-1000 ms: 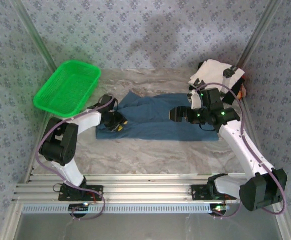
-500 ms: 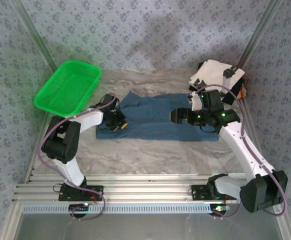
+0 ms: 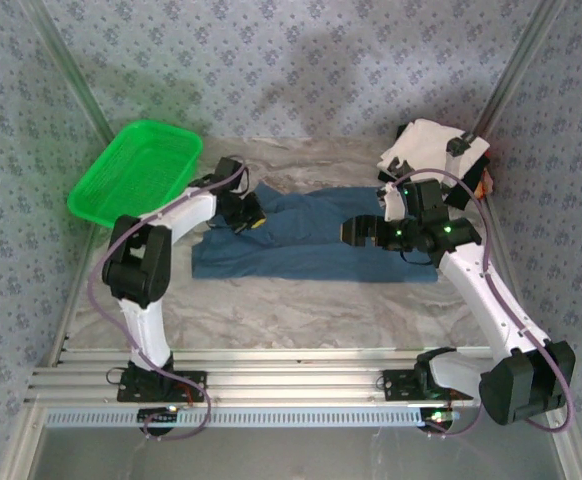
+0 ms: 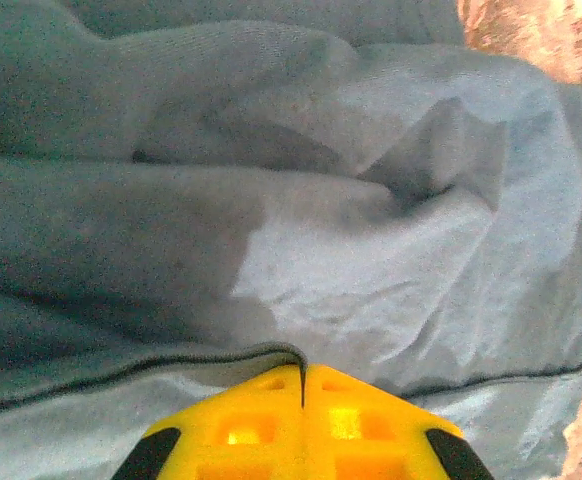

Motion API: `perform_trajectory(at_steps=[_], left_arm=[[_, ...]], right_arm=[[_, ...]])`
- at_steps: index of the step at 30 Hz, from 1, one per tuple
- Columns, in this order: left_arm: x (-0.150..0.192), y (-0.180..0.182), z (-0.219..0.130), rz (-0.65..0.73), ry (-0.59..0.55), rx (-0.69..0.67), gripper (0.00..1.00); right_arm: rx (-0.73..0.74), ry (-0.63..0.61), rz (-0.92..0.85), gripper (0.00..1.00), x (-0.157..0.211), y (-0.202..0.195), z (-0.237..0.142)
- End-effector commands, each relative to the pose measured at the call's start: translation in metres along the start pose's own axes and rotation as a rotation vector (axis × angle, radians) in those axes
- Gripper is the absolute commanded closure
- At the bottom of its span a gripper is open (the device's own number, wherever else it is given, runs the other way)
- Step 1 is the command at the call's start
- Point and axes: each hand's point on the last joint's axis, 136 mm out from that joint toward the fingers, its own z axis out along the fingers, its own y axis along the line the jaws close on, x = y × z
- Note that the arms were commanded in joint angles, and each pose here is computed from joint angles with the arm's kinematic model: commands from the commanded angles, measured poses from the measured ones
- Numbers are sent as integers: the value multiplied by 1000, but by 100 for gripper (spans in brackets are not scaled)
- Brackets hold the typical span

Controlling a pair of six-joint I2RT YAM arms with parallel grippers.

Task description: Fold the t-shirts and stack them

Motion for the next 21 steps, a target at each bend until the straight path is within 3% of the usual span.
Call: perform_trajectory(at_steps=[1,9,21], left_arm=[[14,4,11,92,98,-56,100],[8,-14,29,217,113,-66,100],[0,-22,48,235,106,-71,100]], right_arm=[[-14,-1,-15,0,0,2,-2],[-17,13,-3,0,6,-1,-2],[-20,17,7,0,8,-5,-1]])
